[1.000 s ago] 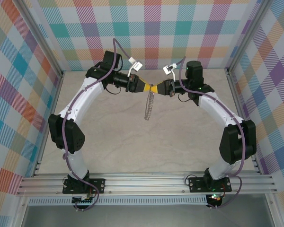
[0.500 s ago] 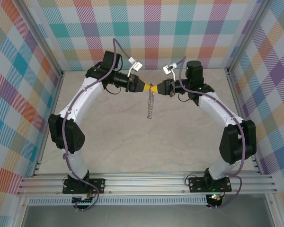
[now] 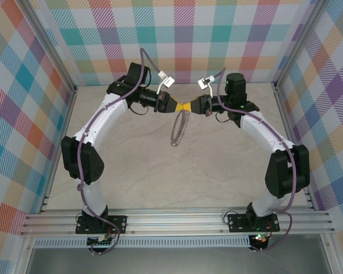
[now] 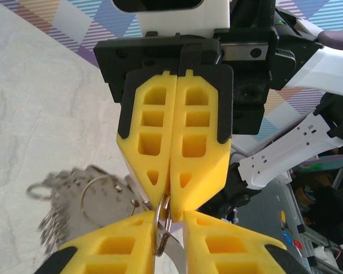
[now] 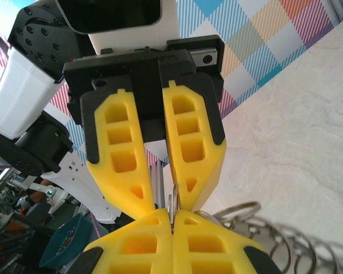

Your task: Put the keys on the keyring

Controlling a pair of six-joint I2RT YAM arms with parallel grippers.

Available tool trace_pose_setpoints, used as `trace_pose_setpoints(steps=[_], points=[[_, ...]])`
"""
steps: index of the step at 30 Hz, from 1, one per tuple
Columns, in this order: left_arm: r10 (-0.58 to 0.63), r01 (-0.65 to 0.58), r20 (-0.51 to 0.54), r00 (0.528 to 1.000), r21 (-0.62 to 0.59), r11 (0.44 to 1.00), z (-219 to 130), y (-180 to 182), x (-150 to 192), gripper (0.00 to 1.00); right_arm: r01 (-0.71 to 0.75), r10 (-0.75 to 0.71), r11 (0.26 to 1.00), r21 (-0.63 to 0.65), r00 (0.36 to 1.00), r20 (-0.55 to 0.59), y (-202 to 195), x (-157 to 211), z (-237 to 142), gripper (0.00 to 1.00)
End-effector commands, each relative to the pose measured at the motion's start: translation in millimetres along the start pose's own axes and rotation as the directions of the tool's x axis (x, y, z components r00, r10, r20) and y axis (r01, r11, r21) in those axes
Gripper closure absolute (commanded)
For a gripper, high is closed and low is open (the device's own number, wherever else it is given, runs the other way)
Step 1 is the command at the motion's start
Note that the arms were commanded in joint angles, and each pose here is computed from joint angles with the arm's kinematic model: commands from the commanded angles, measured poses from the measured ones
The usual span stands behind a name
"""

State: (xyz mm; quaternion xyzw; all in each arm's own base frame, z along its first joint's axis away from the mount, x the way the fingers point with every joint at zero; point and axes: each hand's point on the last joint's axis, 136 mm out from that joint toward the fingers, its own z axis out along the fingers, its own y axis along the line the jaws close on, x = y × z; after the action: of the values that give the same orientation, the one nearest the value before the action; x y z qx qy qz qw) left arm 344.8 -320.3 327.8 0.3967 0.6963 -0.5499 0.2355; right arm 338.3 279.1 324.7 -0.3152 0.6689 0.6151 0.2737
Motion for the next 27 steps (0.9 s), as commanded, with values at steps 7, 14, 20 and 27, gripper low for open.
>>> trace_pose_setpoints(steps=[7,14,20,27], points=[[0.028,-0.028,-0.003,1.0,0.034,0.999,6.0,-11.0,-3.0,1.0,0.056,-0.056,0.998,-0.014,0.998,0.012,6.4,-4.4,-3.6,1.0],[0.061,-0.061,0.034,0.998,-0.011,0.998,-0.1,-15.2,-13.3,1.0,0.058,-0.058,0.998,0.009,0.998,0.032,11.5,-3.0,-13.4,0.81],[0.096,-0.094,0.068,0.993,-0.037,0.995,-5.9,-24.0,-20.3,1.0,0.064,-0.065,0.998,0.027,0.997,0.049,19.4,4.5,-20.8,0.71],[0.122,-0.117,0.099,0.988,-0.052,0.992,-9.8,-33.1,-25.9,1.0,0.073,-0.075,0.997,0.029,0.995,0.067,30.5,10.9,-24.7,0.78]])
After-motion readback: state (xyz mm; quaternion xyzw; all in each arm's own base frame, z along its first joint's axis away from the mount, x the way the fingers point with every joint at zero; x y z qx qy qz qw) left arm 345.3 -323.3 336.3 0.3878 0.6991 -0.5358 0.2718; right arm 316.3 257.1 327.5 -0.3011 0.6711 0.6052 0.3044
